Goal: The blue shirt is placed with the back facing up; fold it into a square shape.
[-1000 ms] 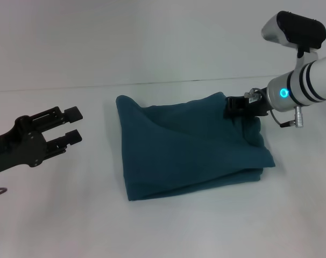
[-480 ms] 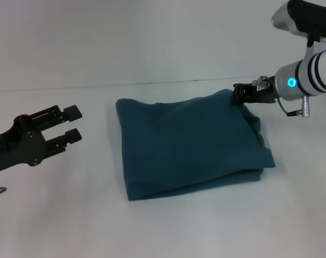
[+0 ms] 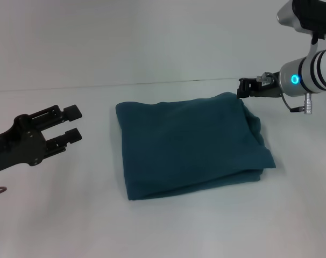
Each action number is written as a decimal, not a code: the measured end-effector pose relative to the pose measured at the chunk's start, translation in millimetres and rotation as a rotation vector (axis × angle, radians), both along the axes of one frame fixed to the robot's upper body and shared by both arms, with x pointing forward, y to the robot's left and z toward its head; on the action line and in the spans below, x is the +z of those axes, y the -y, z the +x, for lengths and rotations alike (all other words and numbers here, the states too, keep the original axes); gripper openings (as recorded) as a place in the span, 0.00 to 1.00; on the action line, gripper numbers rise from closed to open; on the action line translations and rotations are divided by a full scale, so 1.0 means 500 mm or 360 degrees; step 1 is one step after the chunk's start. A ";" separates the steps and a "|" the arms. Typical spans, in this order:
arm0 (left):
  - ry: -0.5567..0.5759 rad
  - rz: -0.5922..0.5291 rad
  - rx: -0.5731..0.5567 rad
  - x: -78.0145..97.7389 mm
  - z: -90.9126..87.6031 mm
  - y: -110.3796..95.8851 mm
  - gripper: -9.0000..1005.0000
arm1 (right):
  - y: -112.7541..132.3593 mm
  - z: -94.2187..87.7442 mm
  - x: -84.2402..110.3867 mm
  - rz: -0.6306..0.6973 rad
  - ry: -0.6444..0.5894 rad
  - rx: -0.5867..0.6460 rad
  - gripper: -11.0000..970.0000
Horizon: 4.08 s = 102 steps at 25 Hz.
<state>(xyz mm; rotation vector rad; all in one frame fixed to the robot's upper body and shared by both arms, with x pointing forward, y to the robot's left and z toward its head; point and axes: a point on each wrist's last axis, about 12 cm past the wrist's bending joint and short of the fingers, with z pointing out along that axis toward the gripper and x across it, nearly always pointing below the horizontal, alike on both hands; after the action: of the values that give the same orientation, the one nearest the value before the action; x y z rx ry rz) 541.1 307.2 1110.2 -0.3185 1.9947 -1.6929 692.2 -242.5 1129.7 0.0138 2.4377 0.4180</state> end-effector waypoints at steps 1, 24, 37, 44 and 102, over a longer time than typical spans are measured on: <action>-0.0001 0.0000 0.0001 0.000 0.000 0.000 0.69 | 0.001 0.000 0.000 -0.0006 -0.0001 0.0001 0.05; -0.0010 -0.0005 0.0007 -0.003 -0.002 -0.002 0.69 | 0.092 -0.105 0.044 0.0591 -0.0525 0.0247 0.32; -0.0015 -0.0005 0.0015 -0.006 -0.003 -0.001 0.69 | 0.107 -0.135 -0.021 0.0437 -0.0681 0.0165 0.32; -0.0017 0.0007 0.0001 -0.005 -0.002 -0.001 0.69 | 0.131 -0.130 0.035 0.0519 -0.0612 0.0205 0.33; -0.0107 0.1033 -0.0287 -0.067 0.162 0.272 0.80 | 0.203 -0.117 0.136 0.0600 -0.0365 0.0235 0.88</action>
<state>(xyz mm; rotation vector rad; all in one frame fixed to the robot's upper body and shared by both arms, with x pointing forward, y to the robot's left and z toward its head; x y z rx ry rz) 621.8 171.4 1076.5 0.0388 2.5456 -1.0417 633.9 -344.0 1197.9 0.0458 2.5533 0.9856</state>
